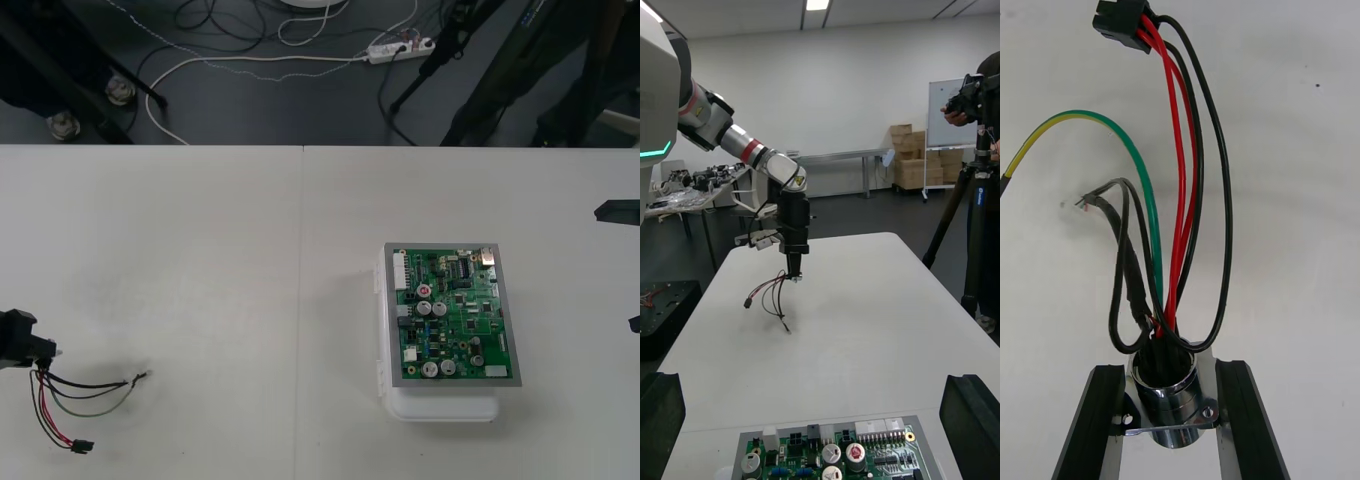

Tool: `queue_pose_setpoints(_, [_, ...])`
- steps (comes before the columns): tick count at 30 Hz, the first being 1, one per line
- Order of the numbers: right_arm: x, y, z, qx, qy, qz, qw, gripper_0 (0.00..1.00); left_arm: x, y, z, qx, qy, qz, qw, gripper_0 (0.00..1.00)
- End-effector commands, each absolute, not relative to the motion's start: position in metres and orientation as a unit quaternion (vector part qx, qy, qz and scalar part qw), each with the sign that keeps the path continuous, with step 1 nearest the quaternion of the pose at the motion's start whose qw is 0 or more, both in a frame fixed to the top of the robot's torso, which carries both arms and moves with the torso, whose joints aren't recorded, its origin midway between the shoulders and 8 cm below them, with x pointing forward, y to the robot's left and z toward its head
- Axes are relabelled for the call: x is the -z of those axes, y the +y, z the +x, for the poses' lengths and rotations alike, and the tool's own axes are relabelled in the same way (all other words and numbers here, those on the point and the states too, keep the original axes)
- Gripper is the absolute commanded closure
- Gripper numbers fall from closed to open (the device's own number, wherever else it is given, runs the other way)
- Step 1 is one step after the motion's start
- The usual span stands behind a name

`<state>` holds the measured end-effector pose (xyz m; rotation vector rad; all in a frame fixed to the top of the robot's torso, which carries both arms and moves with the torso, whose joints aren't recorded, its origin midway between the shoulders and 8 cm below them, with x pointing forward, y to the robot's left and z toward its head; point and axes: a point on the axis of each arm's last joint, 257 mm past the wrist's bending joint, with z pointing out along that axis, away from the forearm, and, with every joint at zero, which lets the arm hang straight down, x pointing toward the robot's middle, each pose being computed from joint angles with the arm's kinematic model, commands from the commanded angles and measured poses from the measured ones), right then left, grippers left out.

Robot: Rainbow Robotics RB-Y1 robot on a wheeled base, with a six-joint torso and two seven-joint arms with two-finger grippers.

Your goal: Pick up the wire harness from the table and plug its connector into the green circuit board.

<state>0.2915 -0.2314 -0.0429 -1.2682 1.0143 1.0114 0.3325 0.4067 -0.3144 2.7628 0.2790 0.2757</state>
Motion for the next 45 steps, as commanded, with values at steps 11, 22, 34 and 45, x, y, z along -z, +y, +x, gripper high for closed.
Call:
queue_pose_setpoints(11, [0.036, -0.231, 0.285, -0.451, 0.440, -0.534, 0.563, 0.00, 0.251, 0.387, 0.307, -0.041, 0.126, 0.944, 0.301, 1.00])
queue_pose_setpoints(22, [0.036, -0.235, 0.288, -0.449, 0.441, -0.529, 0.569, 0.00, 0.200, 0.386, 0.322, -0.061, 0.193, 0.907, 0.370, 1.00])
queue_pose_setpoints(34, [0.034, -0.236, 0.288, -0.452, 0.440, -0.524, 0.572, 0.00, 0.169, 0.379, 0.345, -0.074, 0.316, 0.826, 0.461, 1.00])
queue_pose_setpoints(45, [0.038, -0.243, 0.286, -0.444, 0.448, -0.525, 0.571, 0.00, 0.152, 0.366, 0.347, -0.009, 0.413, 0.733, 0.540, 1.00])
